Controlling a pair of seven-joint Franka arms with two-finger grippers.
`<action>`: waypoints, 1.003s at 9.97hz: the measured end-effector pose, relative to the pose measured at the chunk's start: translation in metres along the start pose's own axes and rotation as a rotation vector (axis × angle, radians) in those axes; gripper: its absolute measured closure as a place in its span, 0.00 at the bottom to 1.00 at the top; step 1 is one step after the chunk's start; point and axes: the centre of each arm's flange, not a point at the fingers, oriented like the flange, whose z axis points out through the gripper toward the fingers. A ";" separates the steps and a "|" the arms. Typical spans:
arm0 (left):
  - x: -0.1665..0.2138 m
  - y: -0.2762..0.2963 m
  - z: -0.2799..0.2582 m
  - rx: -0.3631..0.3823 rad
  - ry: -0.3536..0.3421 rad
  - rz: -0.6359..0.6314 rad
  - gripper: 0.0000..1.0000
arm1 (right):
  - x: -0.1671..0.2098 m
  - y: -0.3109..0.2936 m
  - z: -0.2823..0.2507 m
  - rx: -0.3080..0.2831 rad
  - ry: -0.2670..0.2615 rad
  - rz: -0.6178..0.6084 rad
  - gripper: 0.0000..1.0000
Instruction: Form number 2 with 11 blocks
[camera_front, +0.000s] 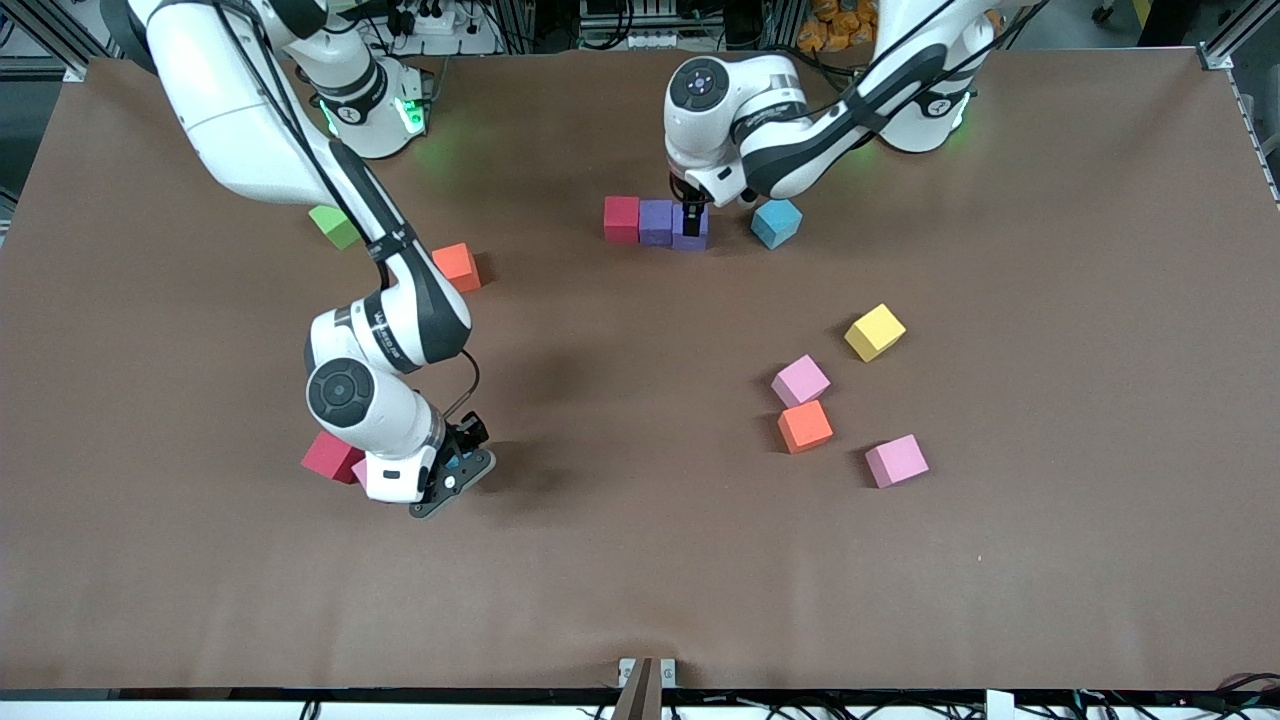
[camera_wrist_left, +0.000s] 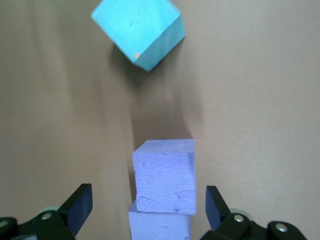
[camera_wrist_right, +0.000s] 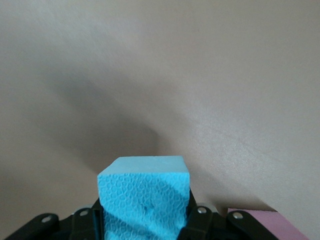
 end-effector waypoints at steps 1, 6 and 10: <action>0.012 0.016 -0.014 -0.012 0.006 0.017 0.00 | 0.005 -0.014 -0.011 0.000 0.004 0.006 0.44; 0.124 0.158 -0.085 -0.090 -0.009 0.205 0.00 | 0.031 -0.212 -0.058 0.011 0.017 0.209 0.44; 0.202 0.206 -0.059 -0.054 0.034 0.420 0.00 | 0.017 -0.345 -0.050 0.027 0.004 0.338 0.44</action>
